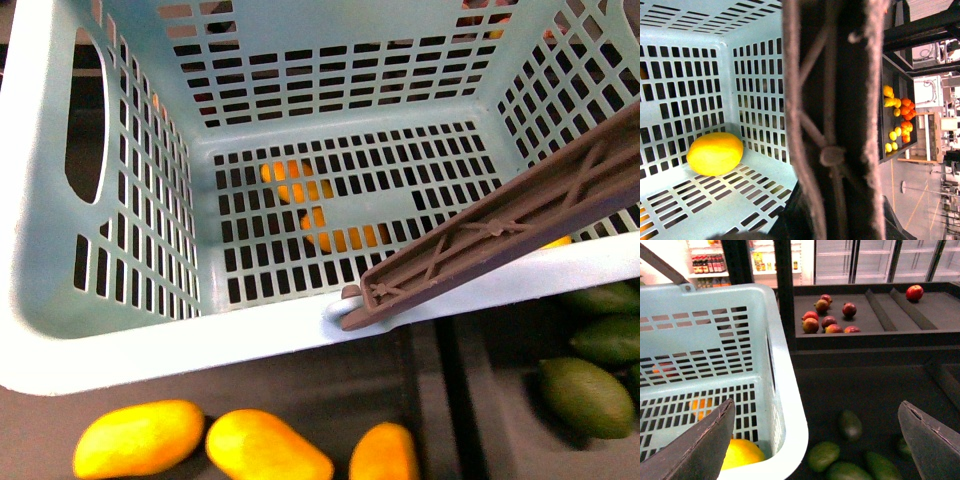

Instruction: Pick lemon and mango into basket

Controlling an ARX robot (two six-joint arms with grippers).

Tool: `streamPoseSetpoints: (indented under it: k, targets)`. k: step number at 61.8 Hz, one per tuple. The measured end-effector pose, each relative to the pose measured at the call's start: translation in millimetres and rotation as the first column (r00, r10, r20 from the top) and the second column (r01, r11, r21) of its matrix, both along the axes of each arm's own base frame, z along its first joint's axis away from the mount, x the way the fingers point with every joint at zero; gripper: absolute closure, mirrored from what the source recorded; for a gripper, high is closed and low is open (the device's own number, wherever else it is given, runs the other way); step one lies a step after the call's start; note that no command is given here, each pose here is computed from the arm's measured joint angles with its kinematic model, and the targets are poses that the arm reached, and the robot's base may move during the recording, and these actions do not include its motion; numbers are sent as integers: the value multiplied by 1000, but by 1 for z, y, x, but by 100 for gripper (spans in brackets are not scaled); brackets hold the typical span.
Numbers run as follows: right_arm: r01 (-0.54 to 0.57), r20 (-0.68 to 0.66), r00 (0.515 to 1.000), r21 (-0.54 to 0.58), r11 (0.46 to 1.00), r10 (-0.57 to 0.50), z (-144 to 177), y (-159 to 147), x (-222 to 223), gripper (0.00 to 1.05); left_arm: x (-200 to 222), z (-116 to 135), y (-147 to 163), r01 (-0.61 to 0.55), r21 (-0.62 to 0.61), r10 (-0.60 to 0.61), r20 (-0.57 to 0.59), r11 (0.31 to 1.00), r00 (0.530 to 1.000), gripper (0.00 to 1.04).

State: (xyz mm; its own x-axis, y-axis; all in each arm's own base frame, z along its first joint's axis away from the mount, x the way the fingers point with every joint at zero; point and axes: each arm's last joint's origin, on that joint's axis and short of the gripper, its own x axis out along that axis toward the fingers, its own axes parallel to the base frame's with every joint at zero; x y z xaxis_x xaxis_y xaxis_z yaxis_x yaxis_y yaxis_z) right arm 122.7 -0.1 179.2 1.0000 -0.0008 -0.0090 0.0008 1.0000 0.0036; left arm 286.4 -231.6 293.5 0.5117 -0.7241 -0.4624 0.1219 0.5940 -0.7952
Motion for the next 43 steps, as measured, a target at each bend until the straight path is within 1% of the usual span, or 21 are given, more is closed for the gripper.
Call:
streamPoseSetpoints:
  k: [43]
  targets:
    - [-7,0,1000,0,1000,7,0,0,0,9,2,0,3,-15,2,15,0,1000,1000,101]
